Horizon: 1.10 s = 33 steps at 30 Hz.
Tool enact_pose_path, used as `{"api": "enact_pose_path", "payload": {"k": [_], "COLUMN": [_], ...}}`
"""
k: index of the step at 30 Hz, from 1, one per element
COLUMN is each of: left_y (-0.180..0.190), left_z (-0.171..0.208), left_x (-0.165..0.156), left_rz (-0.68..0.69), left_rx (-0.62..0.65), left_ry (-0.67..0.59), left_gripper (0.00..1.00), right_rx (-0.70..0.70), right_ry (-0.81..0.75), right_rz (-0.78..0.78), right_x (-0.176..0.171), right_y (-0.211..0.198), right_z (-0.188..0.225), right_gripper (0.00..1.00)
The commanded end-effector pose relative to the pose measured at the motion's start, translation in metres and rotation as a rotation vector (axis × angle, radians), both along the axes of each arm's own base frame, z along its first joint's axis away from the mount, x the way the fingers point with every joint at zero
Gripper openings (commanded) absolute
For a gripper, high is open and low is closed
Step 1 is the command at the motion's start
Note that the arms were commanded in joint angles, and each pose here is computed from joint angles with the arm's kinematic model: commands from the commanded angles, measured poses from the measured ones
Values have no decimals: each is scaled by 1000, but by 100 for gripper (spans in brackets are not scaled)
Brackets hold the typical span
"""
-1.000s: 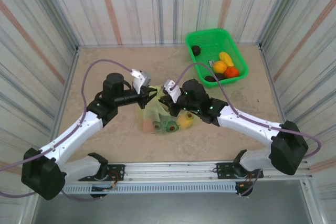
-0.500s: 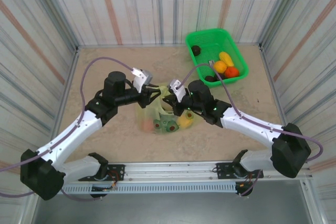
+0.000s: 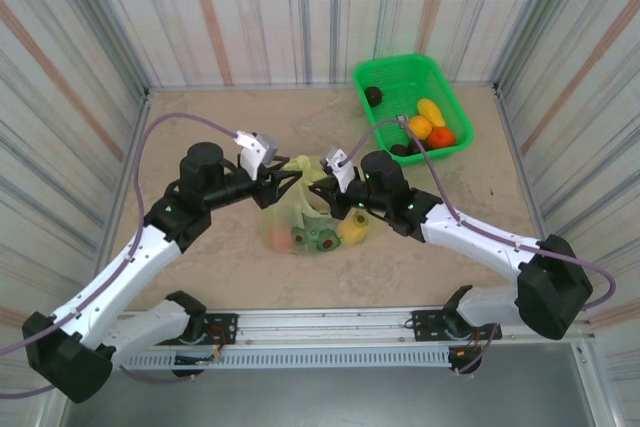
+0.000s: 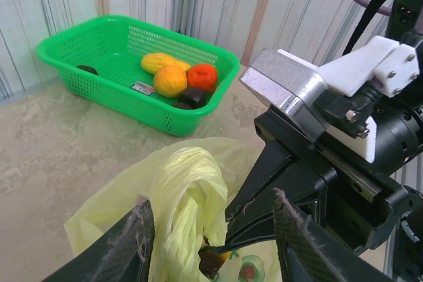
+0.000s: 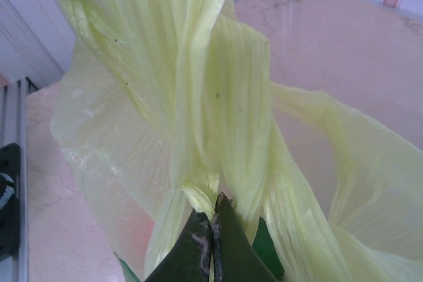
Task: Place the fake fruits into the plastic bag and tie a complex knot
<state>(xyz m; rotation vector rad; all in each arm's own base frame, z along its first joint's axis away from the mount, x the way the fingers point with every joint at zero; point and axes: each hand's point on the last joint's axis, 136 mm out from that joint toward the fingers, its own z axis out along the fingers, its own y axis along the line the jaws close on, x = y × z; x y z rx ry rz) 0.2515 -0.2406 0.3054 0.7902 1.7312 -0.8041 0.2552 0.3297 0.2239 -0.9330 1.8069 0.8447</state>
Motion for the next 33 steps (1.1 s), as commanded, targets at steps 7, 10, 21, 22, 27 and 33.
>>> {"api": "enact_pose_path", "payload": {"k": [7, 10, 21, 22, 27, 33], "left_y": [5, -10, -24, -25, -27, -25], "left_z": [-8, -6, -7, -7, -15, -13], "left_x": [20, 16, 15, 14, 14, 14], "left_rz": [49, -48, -180, -194, -208, -201], "left_rx": [19, 0, -45, -45, -20, -18], "left_ry": [1, 13, 9, 9, 20, -8], "left_gripper": [81, 82, 47, 41, 11, 0], "right_rx": [29, 28, 21, 20, 21, 6], "right_ry": [9, 9, 15, 15, 17, -6], "right_rz": [33, 39, 45, 43, 31, 49], "right_x": [-6, -6, -3, -3, -1, -17], "right_y": [2, 3, 6, 6, 2, -15], "right_z": [4, 4, 1, 1, 2, 26], "right_gripper": [0, 0, 0, 0, 0, 42]}}
